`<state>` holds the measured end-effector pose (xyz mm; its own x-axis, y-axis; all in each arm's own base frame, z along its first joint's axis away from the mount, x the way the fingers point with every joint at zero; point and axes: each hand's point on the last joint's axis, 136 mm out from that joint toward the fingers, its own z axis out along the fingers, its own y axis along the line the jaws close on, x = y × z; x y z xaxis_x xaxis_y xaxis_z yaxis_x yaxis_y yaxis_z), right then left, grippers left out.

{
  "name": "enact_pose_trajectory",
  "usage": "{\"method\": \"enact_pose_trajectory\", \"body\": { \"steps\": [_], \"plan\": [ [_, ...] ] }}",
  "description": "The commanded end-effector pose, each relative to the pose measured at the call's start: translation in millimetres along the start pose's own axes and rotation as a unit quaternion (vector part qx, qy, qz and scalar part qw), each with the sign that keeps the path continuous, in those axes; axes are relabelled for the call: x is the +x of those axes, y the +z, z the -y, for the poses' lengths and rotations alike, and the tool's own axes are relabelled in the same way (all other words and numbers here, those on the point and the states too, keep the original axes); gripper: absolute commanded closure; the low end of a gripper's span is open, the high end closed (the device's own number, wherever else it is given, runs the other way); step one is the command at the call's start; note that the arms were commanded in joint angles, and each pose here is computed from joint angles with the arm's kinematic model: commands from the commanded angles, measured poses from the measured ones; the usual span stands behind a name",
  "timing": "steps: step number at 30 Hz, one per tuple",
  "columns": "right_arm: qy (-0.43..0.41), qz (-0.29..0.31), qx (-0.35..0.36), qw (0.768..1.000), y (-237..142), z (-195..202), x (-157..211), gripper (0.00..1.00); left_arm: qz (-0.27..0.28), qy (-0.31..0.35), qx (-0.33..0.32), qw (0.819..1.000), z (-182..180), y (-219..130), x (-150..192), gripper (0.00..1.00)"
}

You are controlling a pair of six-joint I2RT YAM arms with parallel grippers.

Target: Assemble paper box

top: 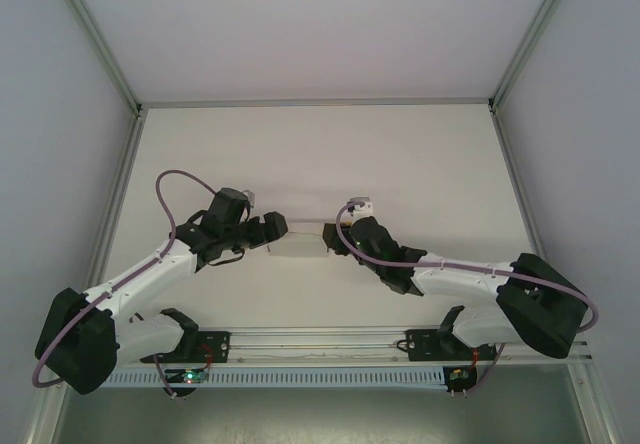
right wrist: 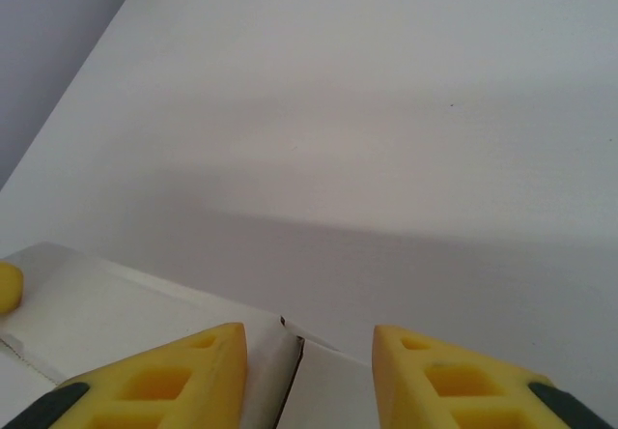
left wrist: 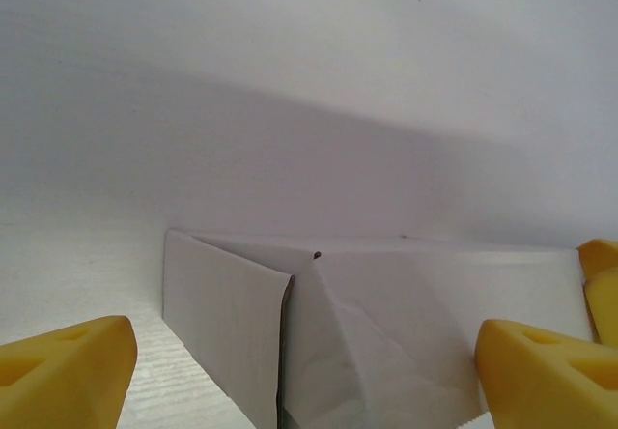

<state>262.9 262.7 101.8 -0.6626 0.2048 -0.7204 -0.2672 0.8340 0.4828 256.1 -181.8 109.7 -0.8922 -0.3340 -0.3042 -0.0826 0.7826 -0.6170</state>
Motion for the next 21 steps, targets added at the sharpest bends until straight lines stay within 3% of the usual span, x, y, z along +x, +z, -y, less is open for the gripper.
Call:
{"method": "enact_pose_trajectory", "body": {
  "steps": [1,17,21],
  "plan": [
    [-0.059,-0.195,0.165,0.965,-19,104,112,0.64,0.002,-0.006,0.001,1.000,-7,4,-2,0.10],
    [-0.198,-0.204,0.220,0.933,-30,121,118,0.81,0.015,-0.014,0.025,0.999,-6,-2,-5,0.11],
    [-0.214,-0.214,0.223,0.926,-27,122,122,0.91,0.018,-0.018,0.033,0.999,-3,-3,-9,0.11]
  ]
}}
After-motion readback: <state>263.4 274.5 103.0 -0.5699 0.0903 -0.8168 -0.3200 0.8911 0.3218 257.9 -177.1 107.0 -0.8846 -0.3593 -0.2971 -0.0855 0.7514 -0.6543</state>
